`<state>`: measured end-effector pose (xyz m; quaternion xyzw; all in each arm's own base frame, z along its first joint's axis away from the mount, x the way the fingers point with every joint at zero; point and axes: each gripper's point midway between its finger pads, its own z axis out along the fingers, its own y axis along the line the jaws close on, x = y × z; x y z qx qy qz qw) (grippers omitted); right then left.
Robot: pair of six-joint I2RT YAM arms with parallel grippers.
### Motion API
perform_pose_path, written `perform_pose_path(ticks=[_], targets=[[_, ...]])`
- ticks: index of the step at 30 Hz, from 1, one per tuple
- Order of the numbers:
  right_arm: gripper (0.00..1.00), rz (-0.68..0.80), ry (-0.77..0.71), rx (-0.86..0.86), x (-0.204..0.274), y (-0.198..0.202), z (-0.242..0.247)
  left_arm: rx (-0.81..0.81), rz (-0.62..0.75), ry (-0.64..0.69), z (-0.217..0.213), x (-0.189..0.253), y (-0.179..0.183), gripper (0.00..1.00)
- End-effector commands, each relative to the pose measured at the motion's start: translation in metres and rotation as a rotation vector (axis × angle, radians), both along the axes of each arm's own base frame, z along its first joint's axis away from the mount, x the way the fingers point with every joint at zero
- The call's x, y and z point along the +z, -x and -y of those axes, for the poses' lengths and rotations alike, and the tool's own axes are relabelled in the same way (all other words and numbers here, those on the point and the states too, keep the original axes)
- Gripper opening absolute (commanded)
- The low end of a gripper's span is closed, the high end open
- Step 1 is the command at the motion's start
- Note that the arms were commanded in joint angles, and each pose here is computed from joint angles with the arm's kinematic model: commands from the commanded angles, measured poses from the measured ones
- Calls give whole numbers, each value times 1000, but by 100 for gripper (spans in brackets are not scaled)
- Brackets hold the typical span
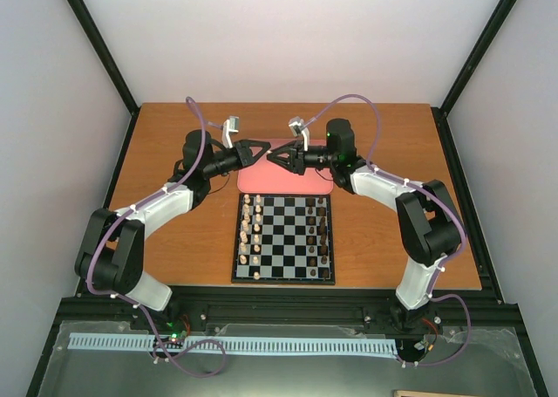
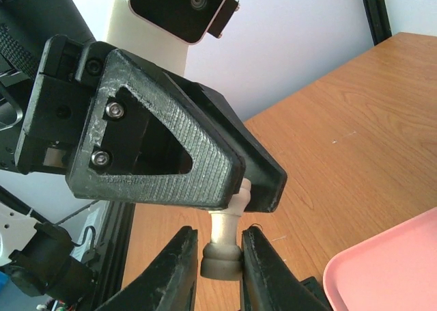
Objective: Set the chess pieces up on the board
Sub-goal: Place the chess piece on the chessboard.
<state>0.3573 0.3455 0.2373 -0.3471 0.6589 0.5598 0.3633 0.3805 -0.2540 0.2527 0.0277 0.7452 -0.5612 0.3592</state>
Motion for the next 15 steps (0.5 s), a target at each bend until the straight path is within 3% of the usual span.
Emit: perform_pose_path(ticks=[1, 15], targets=[[19, 42, -9, 23, 11, 5, -4, -6, 48, 19, 2, 15, -5, 1], [7, 90, 16, -5, 24, 4, -1, 3, 44, -17, 2, 5, -8, 1]])
